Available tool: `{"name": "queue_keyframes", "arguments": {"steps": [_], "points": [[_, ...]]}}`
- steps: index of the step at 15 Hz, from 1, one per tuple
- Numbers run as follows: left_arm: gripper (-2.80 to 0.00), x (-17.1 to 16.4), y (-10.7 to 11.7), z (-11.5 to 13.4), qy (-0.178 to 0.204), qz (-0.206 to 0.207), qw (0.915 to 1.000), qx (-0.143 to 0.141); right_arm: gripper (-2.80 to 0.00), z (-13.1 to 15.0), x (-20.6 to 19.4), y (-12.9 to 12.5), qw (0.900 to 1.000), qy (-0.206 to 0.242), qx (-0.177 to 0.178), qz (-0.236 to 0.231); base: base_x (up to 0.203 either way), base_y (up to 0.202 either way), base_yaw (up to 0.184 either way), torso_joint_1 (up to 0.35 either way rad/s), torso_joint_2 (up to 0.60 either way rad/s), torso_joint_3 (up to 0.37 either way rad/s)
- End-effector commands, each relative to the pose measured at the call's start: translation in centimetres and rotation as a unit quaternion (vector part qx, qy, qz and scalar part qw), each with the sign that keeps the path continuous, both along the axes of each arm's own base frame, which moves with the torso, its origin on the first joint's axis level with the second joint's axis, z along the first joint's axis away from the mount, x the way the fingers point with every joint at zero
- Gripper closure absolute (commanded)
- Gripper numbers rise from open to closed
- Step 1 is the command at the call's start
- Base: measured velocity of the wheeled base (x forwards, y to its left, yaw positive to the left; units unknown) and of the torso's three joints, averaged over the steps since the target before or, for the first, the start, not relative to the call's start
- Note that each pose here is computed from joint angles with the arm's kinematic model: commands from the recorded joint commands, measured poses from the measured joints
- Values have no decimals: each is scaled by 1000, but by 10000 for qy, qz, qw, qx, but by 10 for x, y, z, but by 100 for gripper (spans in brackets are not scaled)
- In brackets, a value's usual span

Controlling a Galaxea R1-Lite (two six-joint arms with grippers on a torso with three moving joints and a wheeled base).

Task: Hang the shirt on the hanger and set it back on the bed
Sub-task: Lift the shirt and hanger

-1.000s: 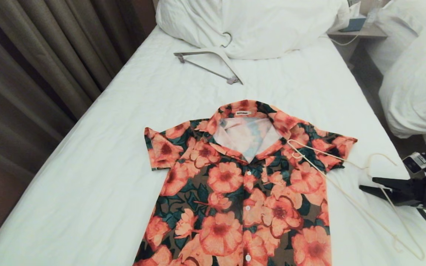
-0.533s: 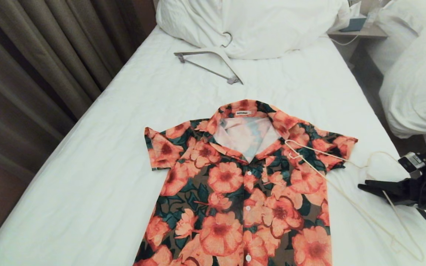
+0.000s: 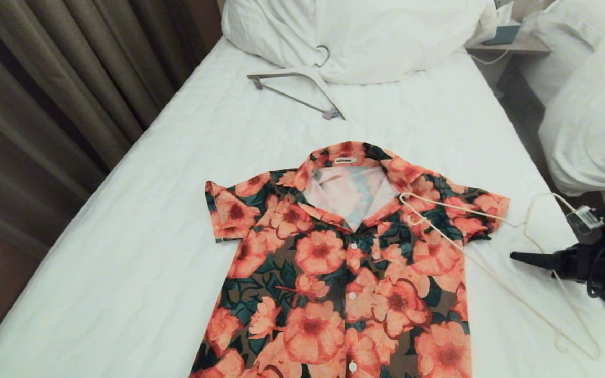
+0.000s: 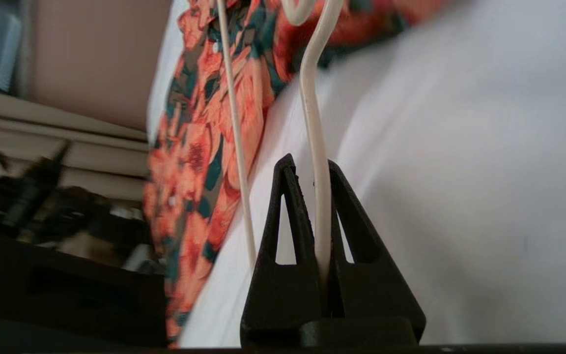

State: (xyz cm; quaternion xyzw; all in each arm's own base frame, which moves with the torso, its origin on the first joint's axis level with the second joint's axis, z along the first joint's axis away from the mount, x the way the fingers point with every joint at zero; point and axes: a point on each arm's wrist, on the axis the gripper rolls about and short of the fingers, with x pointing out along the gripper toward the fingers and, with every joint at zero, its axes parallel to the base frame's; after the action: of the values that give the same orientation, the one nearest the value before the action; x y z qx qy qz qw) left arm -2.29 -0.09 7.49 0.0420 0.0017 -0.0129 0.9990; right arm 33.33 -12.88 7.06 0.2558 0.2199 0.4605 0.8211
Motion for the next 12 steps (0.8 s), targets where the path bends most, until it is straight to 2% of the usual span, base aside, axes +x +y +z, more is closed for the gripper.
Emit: {"name": "queue_keyframes", "arguments": {"steps": [1, 5, 8, 10, 12], "points": [[0, 0, 0, 0, 16, 5, 10000, 1, 0, 21, -3, 5, 9992, -367, -158, 54, 0, 0, 0, 0, 0, 0], [0, 0, 0, 0, 11, 2, 10000, 2, 0, 64, -11, 17, 9877, -1404, -668, 138, 0, 0, 0, 0, 0, 0], [0, 0, 0, 0, 16, 4, 10000, 1, 0, 79, -26, 37, 9744, -2033, -899, 333, 0, 0, 0, 0, 0, 0], [0, 0, 0, 0, 11, 3, 10000, 2, 0, 89, -34, 46, 9585, -2593, -1107, 420, 0, 0, 0, 0, 0, 0], [0, 0, 0, 0, 14, -1, 10000, 2, 0, 94, -41, 48, 9522, -2787, -1177, 424, 0, 0, 0, 0, 0, 0]]}}
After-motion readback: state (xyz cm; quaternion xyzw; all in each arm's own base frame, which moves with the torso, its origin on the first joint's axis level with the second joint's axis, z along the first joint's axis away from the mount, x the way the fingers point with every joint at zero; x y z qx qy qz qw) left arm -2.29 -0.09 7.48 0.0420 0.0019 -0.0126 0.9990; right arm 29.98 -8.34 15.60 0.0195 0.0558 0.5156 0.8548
